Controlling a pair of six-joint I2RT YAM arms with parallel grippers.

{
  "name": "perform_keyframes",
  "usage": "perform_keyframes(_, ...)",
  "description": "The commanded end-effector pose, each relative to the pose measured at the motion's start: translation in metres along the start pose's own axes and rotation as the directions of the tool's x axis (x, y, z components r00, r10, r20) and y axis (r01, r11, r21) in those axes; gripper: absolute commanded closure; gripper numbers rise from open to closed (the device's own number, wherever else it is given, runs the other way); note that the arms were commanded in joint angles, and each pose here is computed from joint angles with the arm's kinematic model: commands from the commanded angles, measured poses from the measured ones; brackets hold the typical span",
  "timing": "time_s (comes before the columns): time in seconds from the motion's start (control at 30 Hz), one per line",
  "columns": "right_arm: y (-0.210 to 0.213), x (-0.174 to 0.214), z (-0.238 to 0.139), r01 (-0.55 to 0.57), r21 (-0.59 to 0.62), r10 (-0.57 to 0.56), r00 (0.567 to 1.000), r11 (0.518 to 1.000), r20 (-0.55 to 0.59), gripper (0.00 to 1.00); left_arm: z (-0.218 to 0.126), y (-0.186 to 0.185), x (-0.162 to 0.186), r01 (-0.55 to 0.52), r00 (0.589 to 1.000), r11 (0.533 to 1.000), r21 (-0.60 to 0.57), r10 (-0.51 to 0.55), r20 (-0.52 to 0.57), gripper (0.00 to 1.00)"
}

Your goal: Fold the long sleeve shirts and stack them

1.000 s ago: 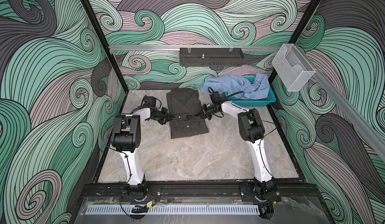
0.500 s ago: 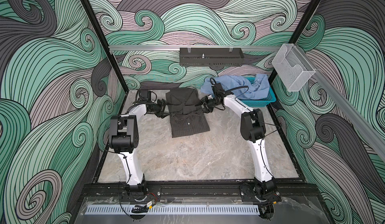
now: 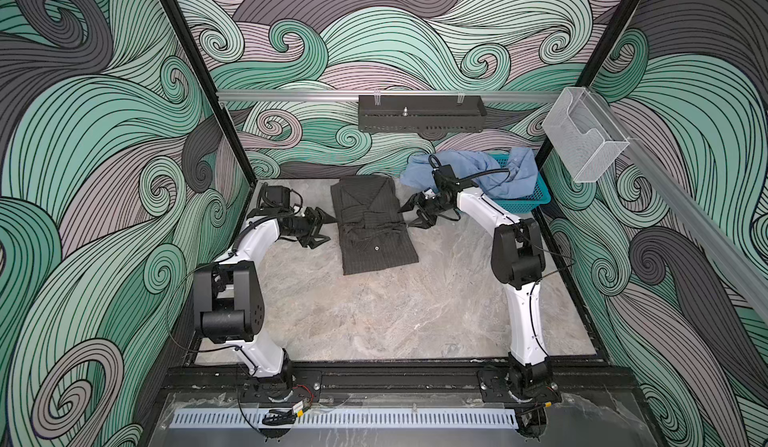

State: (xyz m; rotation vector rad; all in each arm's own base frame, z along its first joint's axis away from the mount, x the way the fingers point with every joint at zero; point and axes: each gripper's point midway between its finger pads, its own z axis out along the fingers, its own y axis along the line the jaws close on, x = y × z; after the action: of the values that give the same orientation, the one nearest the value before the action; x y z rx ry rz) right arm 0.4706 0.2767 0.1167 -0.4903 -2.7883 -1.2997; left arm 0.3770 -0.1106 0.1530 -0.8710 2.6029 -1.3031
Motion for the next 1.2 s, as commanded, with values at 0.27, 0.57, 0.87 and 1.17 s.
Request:
perform_keyframes(0.27,0.023,0.029,-0.055,0.351,0.065,-0.357,0.914,0.934,0.195,0.54,0.059,0.010,0.057,-0.243,0.960,0.955,-0.170,0.211,-0.186,0.66)
perform_keyframes(0.57,-0.002,0.053,-0.020,0.422,0.138,-0.432,0.901,0.896,0.045,1.00,0.116,0.021,0.044,-0.320,0.923,0.902,-0.290,0.227,-0.311,0.89)
perform_keyframes(0.87,-0.055,0.077,0.047,0.417,0.256,-0.393,0.909,0.872,-0.142,1.00,0.128,0.011,-0.004,-0.354,0.930,0.848,-0.395,0.275,-0.243,0.90)
perform_keyframes(1.17,-0.071,0.072,0.054,0.408,0.308,-0.375,0.913,0.859,-0.163,1.00,0.141,-0.041,-0.103,-0.362,0.930,0.843,-0.398,0.354,-0.095,0.88)
